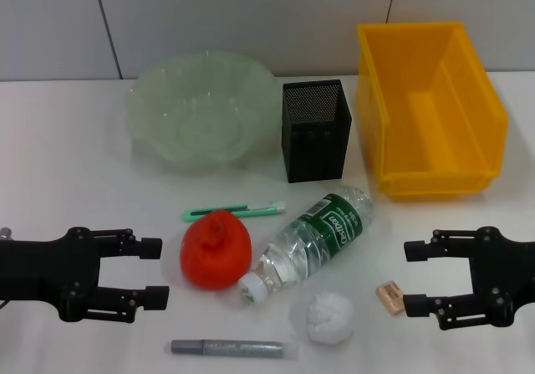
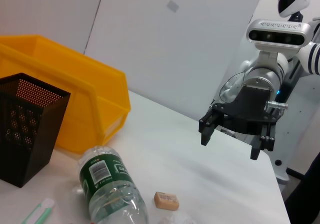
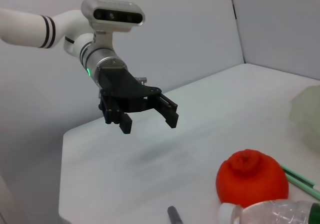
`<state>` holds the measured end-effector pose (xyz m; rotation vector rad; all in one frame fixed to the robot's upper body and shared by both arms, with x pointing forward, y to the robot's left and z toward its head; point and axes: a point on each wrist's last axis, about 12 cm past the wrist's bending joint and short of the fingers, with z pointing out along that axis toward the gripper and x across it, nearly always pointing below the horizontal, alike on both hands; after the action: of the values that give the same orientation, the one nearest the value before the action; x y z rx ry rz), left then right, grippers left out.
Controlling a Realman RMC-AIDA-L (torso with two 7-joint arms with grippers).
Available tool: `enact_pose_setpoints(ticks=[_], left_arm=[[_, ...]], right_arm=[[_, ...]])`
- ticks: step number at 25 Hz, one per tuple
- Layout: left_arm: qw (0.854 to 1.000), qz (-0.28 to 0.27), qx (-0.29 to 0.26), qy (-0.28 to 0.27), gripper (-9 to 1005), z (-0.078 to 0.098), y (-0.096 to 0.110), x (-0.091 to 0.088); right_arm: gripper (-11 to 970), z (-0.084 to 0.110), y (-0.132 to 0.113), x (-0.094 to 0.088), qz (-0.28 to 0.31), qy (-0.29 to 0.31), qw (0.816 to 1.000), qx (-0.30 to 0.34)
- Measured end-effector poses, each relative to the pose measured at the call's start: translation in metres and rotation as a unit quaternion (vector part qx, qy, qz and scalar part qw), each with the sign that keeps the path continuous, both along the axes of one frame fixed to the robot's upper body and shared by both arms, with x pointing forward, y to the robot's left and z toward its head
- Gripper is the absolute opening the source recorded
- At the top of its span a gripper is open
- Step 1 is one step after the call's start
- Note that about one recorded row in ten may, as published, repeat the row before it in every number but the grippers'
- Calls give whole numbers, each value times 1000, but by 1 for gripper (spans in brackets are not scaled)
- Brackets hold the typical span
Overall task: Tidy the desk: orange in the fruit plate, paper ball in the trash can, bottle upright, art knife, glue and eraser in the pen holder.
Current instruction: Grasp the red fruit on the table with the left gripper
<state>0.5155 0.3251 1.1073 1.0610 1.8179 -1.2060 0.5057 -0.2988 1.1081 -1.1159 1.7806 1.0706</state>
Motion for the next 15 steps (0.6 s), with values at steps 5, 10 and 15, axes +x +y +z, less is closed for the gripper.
enact_pose_setpoints(ticks=[5,10,15], left_arm=[[1000,2,-1,1,811,-1,0,-1],[1000,0,-2,1,810,0,0,-1],[1000,-1,-3,1,810,-1,-1,-1]], right_arm=[[787,1,0,0,2,-1,1000,-2],[787,1,-1,-1,2,-1,1000,-1],[786,2,-1,-2,3,-2,1000,1]])
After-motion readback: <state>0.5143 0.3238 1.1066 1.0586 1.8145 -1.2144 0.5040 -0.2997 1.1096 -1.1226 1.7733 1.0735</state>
